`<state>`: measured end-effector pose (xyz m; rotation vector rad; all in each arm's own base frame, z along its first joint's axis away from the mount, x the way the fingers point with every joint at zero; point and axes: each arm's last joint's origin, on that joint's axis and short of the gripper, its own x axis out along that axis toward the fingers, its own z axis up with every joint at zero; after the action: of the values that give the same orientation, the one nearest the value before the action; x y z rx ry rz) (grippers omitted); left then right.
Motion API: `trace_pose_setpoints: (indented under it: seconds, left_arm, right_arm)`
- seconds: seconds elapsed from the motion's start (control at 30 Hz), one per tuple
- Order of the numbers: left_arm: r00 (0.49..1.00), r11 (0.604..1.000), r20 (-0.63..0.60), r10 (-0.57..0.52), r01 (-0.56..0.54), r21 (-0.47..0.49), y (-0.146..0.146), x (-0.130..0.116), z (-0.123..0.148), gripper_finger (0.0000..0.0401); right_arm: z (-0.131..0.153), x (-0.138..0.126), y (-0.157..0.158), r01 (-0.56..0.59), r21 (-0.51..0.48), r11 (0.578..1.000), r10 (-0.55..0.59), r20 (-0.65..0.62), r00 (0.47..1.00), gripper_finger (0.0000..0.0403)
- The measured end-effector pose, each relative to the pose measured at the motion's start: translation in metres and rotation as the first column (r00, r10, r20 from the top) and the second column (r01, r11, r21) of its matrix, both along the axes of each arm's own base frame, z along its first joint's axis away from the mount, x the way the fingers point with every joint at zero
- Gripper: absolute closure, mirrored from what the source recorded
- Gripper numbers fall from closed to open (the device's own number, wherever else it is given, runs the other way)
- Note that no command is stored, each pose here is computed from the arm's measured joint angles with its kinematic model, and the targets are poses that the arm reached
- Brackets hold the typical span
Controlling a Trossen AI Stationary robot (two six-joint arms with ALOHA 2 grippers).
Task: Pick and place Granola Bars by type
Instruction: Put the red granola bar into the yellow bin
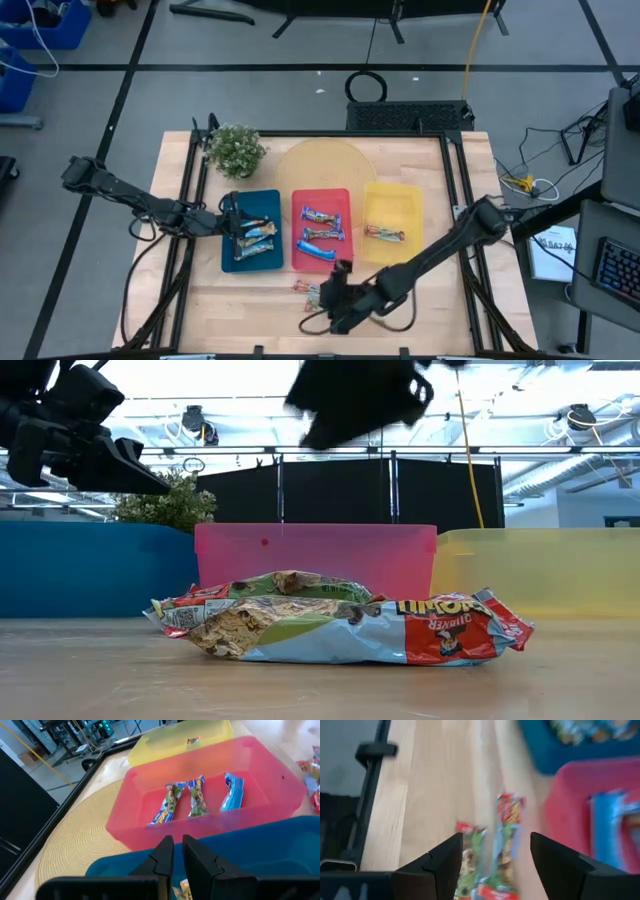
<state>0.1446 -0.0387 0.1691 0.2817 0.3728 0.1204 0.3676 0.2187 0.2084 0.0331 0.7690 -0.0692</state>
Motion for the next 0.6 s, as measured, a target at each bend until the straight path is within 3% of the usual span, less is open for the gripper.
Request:
trace_pose_setpoints:
  seconds: [0.23, 0.6]
  left_arm:
    - [0.999, 1.0, -0.049, 0.005, -0.005, 0.004, 0.001, -0.002, -0.005, 0.0352]
    - [0.999, 1.0, -0.05, 0.01, -0.01, -0.004, 0.001, -0.002, -0.005, 0.0352]
  right_arm:
    - [-0.031, -0.004, 0.009, 0.066, 0.12, 0.991, -0.043, -0.188, 0.981, 0.0181]
    - [-0.052, -0.015, 0.02, 0.05, 0.141, 0.989, -0.006, -0.3, 0.954, 0.0181]
